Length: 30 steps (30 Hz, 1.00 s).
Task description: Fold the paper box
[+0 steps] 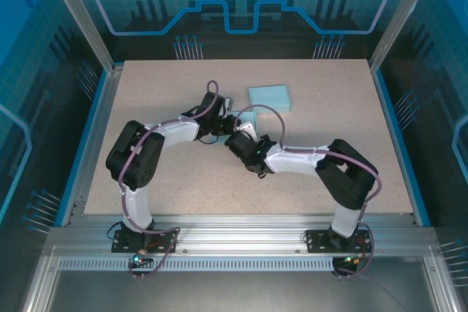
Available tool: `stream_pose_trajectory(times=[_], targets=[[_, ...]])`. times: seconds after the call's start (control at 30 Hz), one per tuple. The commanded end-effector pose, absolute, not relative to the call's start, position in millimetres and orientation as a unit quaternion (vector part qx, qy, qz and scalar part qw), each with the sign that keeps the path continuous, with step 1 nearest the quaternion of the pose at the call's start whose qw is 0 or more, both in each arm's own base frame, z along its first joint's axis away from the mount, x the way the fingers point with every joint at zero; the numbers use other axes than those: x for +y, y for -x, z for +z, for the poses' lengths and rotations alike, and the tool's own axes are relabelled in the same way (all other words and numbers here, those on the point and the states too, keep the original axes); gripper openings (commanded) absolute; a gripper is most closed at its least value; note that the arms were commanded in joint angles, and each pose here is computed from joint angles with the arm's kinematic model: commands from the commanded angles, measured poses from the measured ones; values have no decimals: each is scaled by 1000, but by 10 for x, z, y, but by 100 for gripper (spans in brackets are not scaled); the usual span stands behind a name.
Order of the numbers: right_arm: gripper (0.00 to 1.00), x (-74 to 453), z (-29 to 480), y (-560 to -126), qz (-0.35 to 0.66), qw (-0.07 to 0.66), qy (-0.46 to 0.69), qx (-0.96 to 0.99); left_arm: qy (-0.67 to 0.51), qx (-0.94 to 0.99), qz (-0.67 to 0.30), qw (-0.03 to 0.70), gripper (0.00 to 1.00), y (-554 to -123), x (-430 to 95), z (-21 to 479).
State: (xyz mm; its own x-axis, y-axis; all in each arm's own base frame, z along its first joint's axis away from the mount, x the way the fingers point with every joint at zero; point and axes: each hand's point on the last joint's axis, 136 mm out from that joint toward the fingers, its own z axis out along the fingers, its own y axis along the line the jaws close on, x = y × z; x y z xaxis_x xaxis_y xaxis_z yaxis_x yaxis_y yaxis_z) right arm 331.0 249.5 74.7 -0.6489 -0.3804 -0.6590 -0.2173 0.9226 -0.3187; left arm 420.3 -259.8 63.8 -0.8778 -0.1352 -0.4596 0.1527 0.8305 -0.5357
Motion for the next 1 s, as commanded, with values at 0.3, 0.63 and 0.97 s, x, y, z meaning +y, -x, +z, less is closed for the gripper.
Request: stream_pose_trajectory(times=[0.3, 0.63, 0.97], targets=[[84, 2372, 1554, -3338, 37, 393, 124, 910, -1, 918, -310, 246, 36, -4178, -2607, 803], [84, 2321, 1338, -3730, 171, 308, 71, 933, -6, 900, -269, 344, 60, -4199, -2336, 1667], [86, 2276, 1071, -3911, 244, 244, 20, 939, 46, 939, -194, 280, 52, -4349, -1755, 1016]])
